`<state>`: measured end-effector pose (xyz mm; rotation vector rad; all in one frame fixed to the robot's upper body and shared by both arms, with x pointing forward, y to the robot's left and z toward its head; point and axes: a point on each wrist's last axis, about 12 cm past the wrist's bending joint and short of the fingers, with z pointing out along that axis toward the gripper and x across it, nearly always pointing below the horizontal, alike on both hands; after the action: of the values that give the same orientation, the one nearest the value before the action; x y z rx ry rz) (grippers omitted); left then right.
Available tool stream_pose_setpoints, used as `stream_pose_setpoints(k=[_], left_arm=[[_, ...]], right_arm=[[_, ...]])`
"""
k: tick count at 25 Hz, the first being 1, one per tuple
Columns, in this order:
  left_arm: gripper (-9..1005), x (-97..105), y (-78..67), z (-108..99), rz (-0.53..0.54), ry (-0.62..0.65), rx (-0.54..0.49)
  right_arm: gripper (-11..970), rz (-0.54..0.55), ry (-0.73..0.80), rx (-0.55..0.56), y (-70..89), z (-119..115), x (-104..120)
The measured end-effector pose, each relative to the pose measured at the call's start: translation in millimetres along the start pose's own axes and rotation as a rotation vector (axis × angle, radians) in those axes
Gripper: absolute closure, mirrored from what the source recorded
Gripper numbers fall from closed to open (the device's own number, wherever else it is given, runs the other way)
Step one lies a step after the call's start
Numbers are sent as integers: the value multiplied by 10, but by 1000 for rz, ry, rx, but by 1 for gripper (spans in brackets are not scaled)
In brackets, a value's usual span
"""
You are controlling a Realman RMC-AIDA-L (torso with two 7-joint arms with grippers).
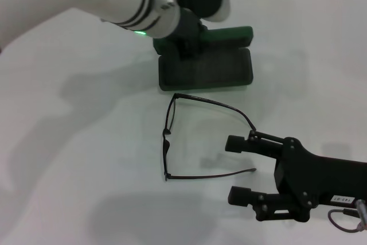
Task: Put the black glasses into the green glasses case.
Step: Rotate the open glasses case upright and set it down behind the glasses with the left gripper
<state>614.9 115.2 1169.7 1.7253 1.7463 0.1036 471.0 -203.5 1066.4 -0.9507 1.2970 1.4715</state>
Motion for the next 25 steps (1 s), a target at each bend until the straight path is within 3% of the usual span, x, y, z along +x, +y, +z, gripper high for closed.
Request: stream_pose_setpoints(k=[9,25], left_arm=[[773,-106,-118,67,117,71,56],[763,-172,-117,47,75,54,51]], right_arm=[[119,-2,-2,30,-19,-26,5],[118,4,4,61,-63,-46,-7]])
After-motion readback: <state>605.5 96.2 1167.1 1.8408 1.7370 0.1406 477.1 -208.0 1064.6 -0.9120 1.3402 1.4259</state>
